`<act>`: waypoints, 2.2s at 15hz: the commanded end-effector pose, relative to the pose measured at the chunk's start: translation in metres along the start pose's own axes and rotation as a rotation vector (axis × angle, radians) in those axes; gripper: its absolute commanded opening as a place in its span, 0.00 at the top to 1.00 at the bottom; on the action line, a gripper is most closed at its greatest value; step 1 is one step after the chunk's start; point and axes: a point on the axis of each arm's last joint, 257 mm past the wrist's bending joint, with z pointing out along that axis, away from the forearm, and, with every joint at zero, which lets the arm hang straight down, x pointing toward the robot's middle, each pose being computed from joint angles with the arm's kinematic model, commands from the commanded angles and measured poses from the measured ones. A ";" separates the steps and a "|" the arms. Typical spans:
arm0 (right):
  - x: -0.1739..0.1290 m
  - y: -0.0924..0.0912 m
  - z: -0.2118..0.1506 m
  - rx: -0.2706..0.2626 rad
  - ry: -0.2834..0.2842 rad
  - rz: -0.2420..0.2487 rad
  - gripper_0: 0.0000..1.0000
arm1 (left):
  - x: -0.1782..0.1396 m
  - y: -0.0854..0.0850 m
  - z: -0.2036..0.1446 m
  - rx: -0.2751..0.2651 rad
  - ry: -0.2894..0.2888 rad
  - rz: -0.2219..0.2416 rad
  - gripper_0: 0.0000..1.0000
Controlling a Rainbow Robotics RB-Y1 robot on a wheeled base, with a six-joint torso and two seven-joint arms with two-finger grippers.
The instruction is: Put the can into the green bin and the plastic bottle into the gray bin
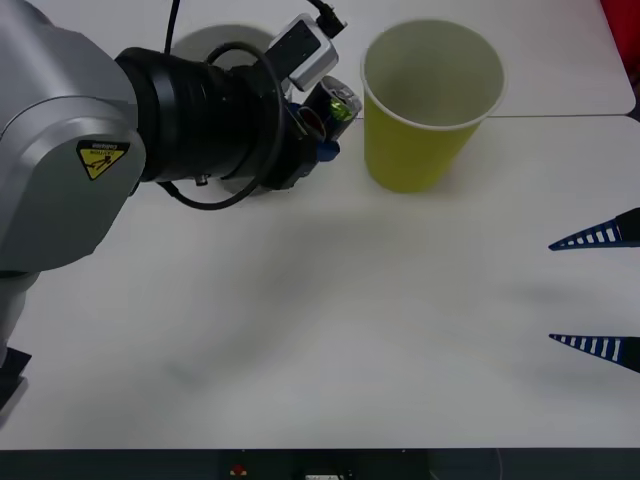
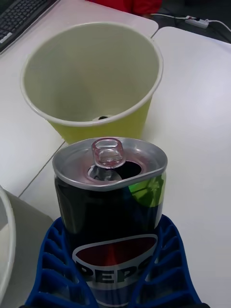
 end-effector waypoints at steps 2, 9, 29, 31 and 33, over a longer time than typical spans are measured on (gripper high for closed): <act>0.000 0.000 0.000 0.000 0.000 0.000 0.00 | -0.038 0.013 0.013 -0.021 0.029 0.075 1.00; 0.000 0.000 0.000 0.000 0.000 0.000 0.00 | -0.110 0.027 0.060 -0.029 0.063 0.058 1.00; 0.000 0.000 0.000 0.000 0.000 0.000 0.00 | -0.133 0.037 0.134 -0.083 0.108 0.076 0.71; 0.000 0.000 0.000 0.000 0.000 0.000 0.00 | -0.133 0.035 0.134 -0.077 0.107 0.082 0.00; 0.000 0.000 0.000 0.000 0.000 0.000 0.00 | -0.133 0.034 0.134 -0.069 0.108 0.092 0.00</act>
